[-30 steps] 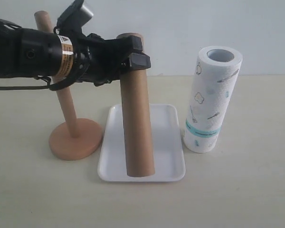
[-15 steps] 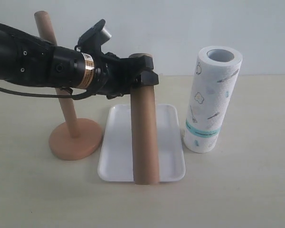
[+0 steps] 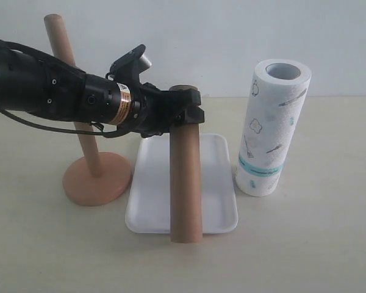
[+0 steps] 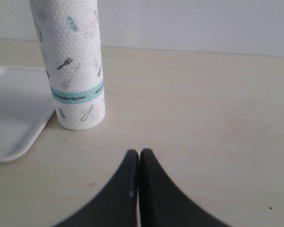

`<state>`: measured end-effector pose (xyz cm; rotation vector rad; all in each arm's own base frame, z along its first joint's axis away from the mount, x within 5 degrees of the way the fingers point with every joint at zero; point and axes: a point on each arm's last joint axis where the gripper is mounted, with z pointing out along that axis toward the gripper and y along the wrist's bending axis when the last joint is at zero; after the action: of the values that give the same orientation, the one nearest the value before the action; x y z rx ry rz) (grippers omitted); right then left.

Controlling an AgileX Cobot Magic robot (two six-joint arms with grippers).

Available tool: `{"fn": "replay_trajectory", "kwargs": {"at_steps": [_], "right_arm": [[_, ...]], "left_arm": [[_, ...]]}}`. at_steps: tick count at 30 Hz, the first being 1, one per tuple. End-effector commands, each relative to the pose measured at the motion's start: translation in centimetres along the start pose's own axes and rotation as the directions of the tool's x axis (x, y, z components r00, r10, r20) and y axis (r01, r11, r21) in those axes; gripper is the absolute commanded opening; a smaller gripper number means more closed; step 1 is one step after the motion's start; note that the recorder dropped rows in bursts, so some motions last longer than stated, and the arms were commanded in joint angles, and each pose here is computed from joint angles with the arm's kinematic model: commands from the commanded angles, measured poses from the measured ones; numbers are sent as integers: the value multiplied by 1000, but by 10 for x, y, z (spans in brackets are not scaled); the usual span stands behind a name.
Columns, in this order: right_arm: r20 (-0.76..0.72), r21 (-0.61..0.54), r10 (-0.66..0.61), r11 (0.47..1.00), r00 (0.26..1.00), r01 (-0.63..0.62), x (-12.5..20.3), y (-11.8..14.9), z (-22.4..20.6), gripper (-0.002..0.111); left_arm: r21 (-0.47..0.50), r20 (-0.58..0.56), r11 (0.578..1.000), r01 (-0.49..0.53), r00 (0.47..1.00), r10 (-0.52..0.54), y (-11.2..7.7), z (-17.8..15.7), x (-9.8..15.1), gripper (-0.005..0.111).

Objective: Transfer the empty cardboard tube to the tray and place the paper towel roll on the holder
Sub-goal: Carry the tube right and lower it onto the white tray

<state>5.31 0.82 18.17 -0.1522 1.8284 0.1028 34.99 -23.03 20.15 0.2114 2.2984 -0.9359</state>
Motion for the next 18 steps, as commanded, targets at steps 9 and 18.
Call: {"fn": "replay_trajectory", "kwargs": {"at_steps": [9,18], "right_arm": [[16,-1,-1,1000,1000,1,-1,0,0,0],[16,-1,-1,1000,1000,1,-1,0,0,0]], "left_arm": [[29,32,999,-14,999,13,-10,-1,-12,61],[29,32,999,-14,999,13,-10,-1,-12,64]]}}
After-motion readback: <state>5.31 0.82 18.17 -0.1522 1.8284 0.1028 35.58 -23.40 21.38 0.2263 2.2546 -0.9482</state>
